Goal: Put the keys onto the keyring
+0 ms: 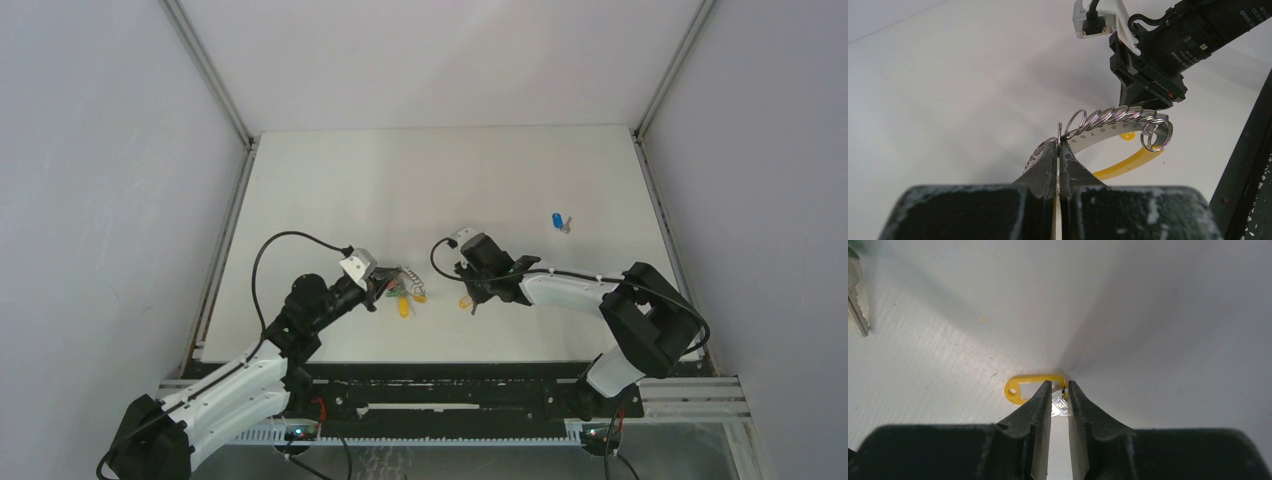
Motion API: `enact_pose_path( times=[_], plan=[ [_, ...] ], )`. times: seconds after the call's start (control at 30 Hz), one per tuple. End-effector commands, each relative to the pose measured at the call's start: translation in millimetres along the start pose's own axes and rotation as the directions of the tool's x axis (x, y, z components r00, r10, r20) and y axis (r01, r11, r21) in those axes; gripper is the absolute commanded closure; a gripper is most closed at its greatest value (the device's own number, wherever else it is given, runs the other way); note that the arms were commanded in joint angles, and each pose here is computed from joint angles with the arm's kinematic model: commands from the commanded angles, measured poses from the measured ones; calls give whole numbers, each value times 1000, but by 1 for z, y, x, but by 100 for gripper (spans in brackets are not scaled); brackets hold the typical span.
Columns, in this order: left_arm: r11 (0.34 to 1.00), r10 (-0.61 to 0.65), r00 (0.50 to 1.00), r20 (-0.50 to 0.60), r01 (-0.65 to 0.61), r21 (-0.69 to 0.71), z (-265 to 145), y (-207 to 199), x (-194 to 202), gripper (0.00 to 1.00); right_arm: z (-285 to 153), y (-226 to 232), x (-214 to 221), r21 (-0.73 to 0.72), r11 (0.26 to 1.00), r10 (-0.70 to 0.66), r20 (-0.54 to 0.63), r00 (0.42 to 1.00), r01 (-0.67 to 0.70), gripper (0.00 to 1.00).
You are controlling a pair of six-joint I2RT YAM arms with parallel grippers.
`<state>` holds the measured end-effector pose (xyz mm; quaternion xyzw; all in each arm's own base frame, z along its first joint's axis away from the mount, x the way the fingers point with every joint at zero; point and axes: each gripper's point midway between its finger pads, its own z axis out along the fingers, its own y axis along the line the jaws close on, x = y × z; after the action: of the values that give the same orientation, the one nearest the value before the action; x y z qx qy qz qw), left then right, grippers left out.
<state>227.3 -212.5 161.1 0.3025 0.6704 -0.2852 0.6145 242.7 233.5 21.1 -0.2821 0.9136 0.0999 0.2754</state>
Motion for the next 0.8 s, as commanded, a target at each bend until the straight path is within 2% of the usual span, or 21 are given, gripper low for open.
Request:
enact_pose_path(
  times=[0.0, 0.43, 0.77],
  plan=[
    [1000, 13, 996, 91, -13, -1, 1, -1, -25, 100, 0, 2, -6, 9, 1000, 6, 24, 1000, -6, 83],
    [1000, 13, 996, 92, -14, 4, 1, -1, -26, 100, 3, 0, 4, 32, 999, 2, -11, 1000, -1, 88],
    [1000, 13, 996, 90, -14, 7, 1, -2, -25, 100, -8, 0, 0, 40, 999, -6, 6, 1000, 6, 85]
  ],
)
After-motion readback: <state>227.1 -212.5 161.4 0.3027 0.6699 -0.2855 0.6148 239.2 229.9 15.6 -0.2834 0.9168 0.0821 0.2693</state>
